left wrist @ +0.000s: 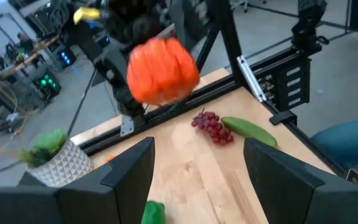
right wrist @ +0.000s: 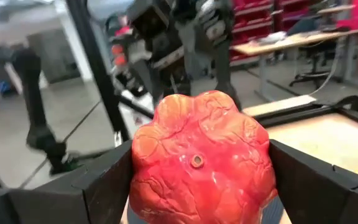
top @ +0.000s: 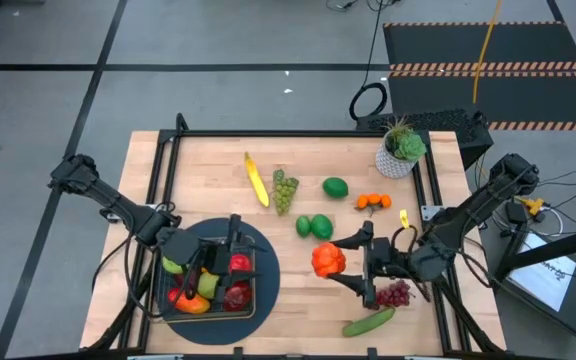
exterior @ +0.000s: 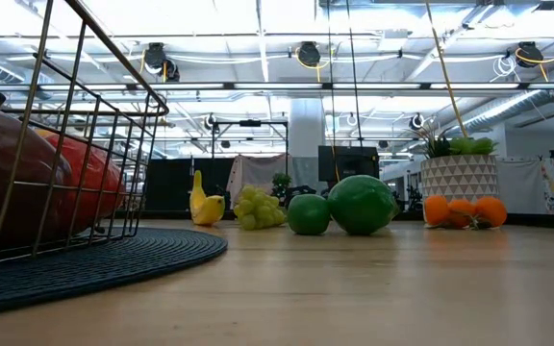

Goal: Build produce basket
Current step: Put the tangerine into the gold wire basket

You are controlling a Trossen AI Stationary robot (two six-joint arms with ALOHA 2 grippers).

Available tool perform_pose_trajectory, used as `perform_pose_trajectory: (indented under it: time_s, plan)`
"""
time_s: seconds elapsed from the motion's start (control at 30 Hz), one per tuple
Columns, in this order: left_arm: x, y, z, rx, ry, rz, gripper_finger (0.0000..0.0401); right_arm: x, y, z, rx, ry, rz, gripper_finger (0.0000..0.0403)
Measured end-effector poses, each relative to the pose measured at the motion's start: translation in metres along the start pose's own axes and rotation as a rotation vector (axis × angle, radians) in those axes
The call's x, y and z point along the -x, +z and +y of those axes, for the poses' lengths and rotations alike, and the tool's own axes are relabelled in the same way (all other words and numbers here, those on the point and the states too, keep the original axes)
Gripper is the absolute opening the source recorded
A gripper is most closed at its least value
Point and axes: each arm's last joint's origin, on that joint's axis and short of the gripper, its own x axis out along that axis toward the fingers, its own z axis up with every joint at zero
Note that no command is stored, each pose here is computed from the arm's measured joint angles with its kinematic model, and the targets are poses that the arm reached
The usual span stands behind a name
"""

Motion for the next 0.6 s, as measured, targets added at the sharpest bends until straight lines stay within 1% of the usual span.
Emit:
perform_pose_trajectory:
  time_s: [0.07, 0.2, 0.3, 0.4, 0.47, 0.53, 0.6]
  plan:
    - [0.0, 0.001, -0.002, -0.02, -0.006, -0.009, 0.0248, -0.004, -0.005, -0.004, 0.046, 0.014, 0.044, 0.0329]
    - [-0.003, 0.001, -0.008, -0.068, -0.018, -0.019, 0.0248, -0.012, -0.014, -0.012, 0.149, -0.039, 0.104, 0.0329]
    - [-0.008, 0.003, -0.014, -0.112, -0.024, -0.047, 0.0249, -0.019, -0.017, -0.017, 0.164, -0.069, 0.117, 0.0329]
    - [-0.014, 0.0, -0.023, -0.174, -0.04, -0.038, 0.0249, -0.023, -0.018, -0.021, 0.17, -0.088, 0.124, 0.0329]
    - [-0.02, -0.001, -0.026, -0.201, -0.031, -0.051, 0.025, -0.024, -0.019, -0.023, 0.172, -0.096, 0.127, 0.0329]
    - [-0.025, -0.003, -0.031, -0.227, -0.037, -0.049, 0.0257, -0.025, -0.02, -0.023, 0.163, -0.099, 0.131, 0.0329]
    - [-0.03, -0.005, -0.035, -0.244, -0.037, -0.056, 0.0273, -0.025, -0.019, -0.024, 0.125, -0.105, 0.127, 0.0329]
